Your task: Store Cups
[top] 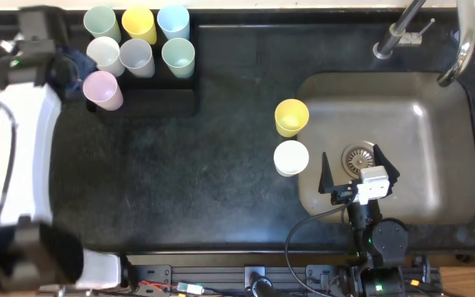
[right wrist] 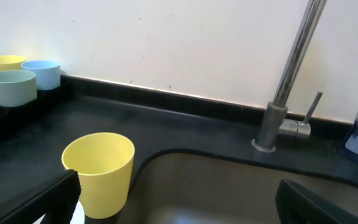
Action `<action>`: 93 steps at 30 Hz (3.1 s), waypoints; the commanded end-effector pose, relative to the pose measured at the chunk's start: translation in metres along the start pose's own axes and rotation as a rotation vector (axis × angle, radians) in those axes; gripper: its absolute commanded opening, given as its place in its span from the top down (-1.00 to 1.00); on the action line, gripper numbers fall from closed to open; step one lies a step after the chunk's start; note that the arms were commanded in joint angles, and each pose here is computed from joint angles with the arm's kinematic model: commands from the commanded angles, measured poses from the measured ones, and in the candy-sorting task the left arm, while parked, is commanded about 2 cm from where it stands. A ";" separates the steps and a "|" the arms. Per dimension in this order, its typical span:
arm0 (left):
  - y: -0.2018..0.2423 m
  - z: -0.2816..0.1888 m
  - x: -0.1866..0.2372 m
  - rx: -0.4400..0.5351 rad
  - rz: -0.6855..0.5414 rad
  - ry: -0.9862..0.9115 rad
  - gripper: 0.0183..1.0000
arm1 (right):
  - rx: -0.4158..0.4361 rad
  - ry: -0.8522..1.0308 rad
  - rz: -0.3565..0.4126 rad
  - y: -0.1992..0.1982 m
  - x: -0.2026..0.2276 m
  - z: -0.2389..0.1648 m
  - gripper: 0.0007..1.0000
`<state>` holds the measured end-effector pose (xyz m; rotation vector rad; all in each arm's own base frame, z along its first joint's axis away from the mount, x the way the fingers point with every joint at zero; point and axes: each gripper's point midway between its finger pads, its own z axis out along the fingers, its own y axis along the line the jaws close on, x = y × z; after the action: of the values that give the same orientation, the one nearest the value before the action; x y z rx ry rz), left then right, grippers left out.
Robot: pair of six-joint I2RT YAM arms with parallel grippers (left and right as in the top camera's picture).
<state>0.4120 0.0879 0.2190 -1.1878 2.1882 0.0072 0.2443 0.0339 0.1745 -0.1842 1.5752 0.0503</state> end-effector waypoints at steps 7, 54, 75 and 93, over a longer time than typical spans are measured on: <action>-0.152 -0.137 0.067 0.482 0.423 -0.020 -0.94 | -0.001 -0.003 0.001 0.001 0.003 0.000 -1.00; -0.200 -0.038 0.407 0.260 0.907 0.547 0.90 | -0.001 -0.003 0.001 0.001 0.003 0.000 -1.00; -0.082 -0.089 0.125 -0.008 -0.250 0.059 0.97 | -0.001 -0.003 0.001 0.001 0.003 0.000 -1.00; -0.005 0.001 0.128 -0.361 -0.480 0.173 0.96 | -0.002 -0.003 0.001 0.001 0.003 0.000 -1.00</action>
<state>0.3610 -0.0127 0.1652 -1.9044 2.0544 0.0908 0.2443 0.0339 0.1746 -0.1838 1.5749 0.0506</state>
